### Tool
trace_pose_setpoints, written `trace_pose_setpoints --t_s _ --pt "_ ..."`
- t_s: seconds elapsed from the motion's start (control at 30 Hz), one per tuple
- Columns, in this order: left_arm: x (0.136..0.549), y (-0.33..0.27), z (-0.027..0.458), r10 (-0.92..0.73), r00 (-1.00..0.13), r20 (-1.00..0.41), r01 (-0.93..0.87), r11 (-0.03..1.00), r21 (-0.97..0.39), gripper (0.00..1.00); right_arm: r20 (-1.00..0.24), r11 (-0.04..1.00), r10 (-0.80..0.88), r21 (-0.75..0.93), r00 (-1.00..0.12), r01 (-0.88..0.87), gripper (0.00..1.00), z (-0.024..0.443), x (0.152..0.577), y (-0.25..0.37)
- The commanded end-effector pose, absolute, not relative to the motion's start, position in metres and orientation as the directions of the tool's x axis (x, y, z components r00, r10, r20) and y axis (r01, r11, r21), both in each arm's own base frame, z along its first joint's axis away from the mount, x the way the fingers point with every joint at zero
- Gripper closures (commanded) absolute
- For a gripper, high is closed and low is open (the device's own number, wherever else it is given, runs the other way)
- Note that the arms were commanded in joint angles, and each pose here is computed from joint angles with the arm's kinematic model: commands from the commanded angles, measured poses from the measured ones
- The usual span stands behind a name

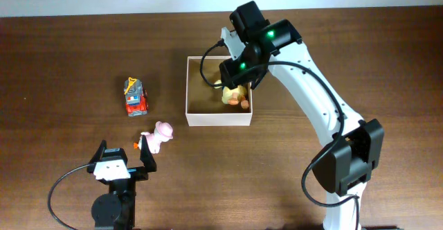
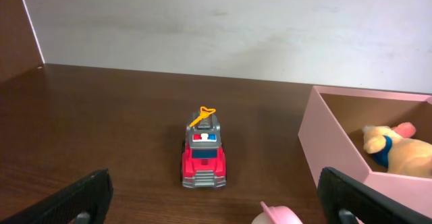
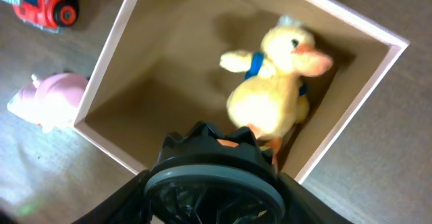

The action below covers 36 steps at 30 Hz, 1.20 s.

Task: Pack container
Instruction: 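Lower the black object into the box beside the duck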

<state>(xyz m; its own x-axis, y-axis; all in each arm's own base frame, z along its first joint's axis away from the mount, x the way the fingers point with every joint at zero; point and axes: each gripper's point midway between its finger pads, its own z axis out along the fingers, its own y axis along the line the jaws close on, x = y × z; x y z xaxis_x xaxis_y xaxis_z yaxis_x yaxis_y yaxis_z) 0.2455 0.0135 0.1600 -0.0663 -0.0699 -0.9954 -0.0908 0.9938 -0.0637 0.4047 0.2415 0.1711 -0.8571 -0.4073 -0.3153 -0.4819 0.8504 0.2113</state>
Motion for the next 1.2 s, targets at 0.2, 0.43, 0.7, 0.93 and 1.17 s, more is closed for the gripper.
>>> trace_pose_setpoints --t_s 0.2,0.43,0.7,0.93,1.17 --pt "0.246 0.013 0.158 -0.058 -0.067 -0.996 -0.085 0.995 -0.052 0.01 -0.226 0.848 -0.429 0.234 -0.875 -0.476 0.43 0.161 0.380 0.252" --pt "0.246 0.013 0.158 -0.058 -0.067 -0.996 -0.085 0.995 -0.052 0.01 -0.146 0.857 -0.436 0.234 -0.888 -0.459 0.43 0.154 0.364 0.243" --pt "0.246 0.013 0.158 -0.057 -0.067 -0.996 -0.085 0.995 -0.052 0.01 -0.090 0.863 -0.439 0.234 -0.894 -0.447 0.43 0.133 0.355 0.238" --pt "0.246 0.013 0.158 -0.058 -0.067 -0.996 -0.085 0.995 -0.052 0.01 -0.034 0.869 -0.441 0.232 -0.897 -0.436 0.43 0.113 0.344 0.232" --pt "0.246 0.013 0.158 -0.058 -0.067 -0.996 -0.085 0.995 -0.052 0.01 -0.032 0.870 -0.441 0.232 -0.897 -0.436 0.43 0.108 0.344 0.232"
